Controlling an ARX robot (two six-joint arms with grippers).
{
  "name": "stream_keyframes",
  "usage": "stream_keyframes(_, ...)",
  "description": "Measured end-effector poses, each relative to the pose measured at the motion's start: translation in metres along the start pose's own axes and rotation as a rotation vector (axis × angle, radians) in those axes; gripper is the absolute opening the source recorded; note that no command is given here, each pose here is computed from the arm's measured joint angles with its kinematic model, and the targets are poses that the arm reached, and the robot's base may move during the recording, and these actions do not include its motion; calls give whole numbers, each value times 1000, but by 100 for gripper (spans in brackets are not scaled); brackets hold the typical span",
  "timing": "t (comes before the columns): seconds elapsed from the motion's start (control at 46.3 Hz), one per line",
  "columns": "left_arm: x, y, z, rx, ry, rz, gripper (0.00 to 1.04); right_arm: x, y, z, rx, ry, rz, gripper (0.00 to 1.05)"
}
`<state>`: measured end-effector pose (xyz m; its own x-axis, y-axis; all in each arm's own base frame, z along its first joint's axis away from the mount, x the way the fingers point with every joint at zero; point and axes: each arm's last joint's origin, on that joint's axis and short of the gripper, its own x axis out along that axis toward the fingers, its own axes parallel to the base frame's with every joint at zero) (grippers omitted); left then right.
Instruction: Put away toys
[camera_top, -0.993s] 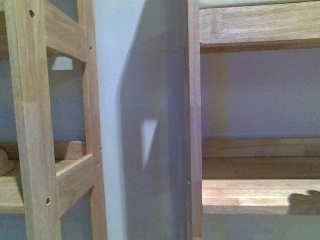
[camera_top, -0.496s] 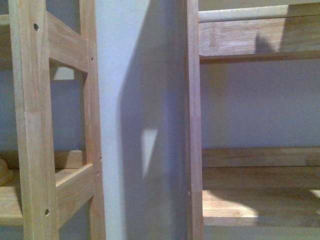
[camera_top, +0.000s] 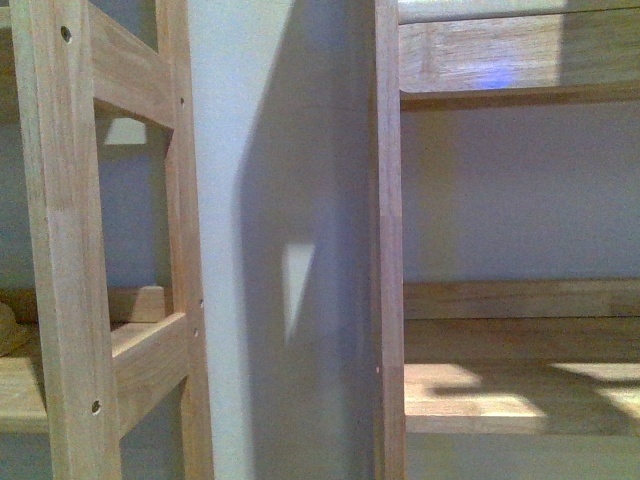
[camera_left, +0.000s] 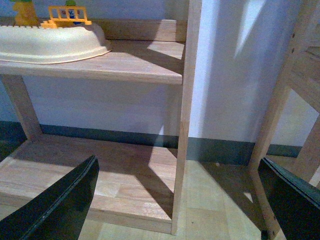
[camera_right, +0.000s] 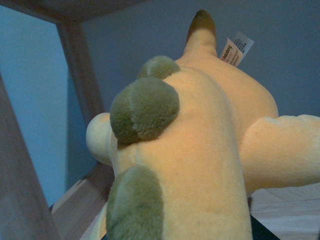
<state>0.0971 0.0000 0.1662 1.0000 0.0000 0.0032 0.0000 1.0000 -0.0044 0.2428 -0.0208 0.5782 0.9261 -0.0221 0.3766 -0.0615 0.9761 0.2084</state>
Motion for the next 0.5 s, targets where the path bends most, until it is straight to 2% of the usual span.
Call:
stream_keyframes(0.151, 0, 0, 0, 0, 0, 0, 99, 32, -2, -23, 52, 12, 6, 19)
stream_keyframes(0.388, 0, 0, 0, 0, 0, 0, 99, 56, 5, -46, 135, 43, 39, 19)
stream_keyframes(0.496, 0, 0, 0, 0, 0, 0, 99, 66, 7, -57, 216, 69, 70, 19)
